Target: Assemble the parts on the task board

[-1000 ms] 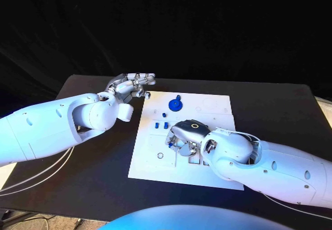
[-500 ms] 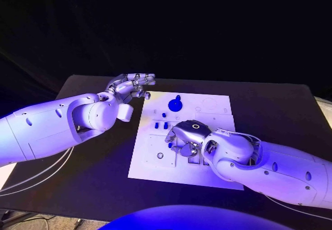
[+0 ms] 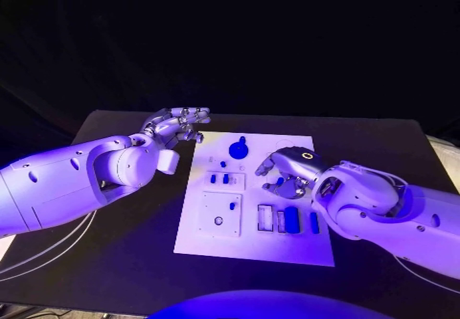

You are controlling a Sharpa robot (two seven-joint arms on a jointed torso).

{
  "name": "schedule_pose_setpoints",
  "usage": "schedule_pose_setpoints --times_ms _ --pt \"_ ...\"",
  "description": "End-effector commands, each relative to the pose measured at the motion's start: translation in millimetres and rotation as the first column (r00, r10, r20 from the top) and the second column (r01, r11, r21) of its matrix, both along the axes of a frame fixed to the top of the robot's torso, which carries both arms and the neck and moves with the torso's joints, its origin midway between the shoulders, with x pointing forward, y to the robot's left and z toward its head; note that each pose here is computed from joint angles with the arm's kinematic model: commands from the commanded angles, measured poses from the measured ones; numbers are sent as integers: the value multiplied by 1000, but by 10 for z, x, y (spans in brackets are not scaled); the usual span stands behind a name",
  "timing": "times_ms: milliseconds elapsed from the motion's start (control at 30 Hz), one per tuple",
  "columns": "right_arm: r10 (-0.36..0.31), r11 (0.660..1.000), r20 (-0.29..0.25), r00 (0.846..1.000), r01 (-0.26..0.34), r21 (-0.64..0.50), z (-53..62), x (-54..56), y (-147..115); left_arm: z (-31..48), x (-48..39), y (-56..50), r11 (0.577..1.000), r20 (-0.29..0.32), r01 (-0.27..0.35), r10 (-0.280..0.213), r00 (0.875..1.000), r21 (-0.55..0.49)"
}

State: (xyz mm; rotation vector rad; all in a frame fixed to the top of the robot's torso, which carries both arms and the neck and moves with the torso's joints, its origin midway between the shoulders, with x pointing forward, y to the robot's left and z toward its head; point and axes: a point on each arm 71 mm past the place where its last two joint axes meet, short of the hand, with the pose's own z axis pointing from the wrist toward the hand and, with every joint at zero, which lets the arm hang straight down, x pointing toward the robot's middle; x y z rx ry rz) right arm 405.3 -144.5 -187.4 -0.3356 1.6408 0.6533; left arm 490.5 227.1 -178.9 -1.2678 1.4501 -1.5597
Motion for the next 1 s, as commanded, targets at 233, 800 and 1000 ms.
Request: schedule_pose_setpoints --times_ms 233,800,1000 --pt "-94 994 -14 995 93 -53 60 113 -359 6 -9 -48 999 13 39 -39 999 -7" --pt "-78 987 -120 990 60 -151 -172 88 -336 0 -8 -34 999 13 42 -42 999 -8" --pt "-74 988 -125 989 56 -141 -209 97 -293 -1 -8 -40 999 12 44 -44 999 -9"
